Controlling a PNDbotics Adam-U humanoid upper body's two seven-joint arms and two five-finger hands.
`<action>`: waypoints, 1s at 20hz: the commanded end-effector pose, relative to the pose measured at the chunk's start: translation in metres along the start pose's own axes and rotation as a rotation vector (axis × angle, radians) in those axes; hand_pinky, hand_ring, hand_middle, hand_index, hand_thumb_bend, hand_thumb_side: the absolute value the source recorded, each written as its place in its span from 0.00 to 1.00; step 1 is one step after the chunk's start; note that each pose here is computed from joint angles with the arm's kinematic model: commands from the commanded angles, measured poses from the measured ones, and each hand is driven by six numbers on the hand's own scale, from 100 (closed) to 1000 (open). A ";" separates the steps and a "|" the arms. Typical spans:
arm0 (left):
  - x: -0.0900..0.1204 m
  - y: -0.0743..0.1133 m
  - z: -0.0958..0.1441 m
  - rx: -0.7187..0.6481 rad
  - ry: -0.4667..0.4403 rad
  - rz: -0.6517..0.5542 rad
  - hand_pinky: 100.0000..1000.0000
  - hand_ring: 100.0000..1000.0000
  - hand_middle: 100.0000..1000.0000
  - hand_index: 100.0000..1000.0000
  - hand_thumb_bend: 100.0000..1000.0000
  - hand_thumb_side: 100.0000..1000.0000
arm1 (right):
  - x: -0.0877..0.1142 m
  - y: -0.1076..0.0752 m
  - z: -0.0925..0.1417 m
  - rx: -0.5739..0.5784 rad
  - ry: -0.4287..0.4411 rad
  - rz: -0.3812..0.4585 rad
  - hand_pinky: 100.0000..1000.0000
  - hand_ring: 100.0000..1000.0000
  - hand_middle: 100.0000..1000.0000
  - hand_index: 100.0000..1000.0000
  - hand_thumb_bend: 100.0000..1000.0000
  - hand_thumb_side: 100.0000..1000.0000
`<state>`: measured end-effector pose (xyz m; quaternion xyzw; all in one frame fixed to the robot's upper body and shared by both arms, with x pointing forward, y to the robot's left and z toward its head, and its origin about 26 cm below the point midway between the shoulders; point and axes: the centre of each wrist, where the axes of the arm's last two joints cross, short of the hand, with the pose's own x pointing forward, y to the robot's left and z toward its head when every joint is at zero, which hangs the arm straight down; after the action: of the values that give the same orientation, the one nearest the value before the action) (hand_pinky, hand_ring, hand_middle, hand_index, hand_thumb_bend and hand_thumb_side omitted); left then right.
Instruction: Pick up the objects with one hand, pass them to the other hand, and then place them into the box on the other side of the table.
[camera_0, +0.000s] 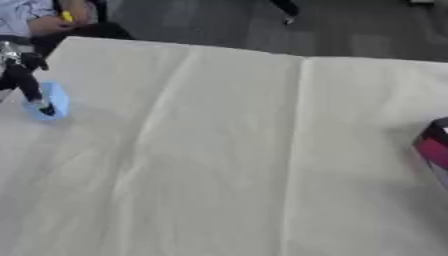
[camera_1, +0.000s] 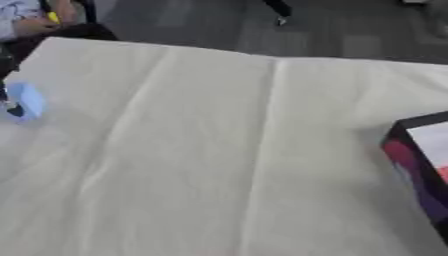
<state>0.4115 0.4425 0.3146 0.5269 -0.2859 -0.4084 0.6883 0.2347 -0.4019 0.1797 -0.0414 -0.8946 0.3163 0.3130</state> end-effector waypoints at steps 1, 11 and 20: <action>-0.023 0.022 0.008 0.064 0.071 0.030 0.94 0.88 0.80 0.80 0.68 0.00 | 0.004 -0.002 -0.002 0.013 -0.008 0.029 1.00 1.00 1.00 1.00 0.00 0.37; -0.044 0.019 -0.002 0.049 0.145 0.087 0.94 0.88 0.80 0.80 0.66 0.00 | 0.002 0.004 0.002 0.003 -0.011 0.063 1.00 1.00 1.00 1.00 0.00 0.36; -0.053 0.018 -0.003 0.061 0.173 0.107 0.94 0.88 0.80 0.81 0.65 0.00 | 0.000 0.011 0.007 -0.013 0.002 0.092 1.00 1.00 1.00 1.00 0.00 0.35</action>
<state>0.4050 0.4783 0.3103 0.5422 -0.2668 -0.3398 0.7207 0.2307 -0.3982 0.1637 -0.0801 -0.8944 0.3162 0.3059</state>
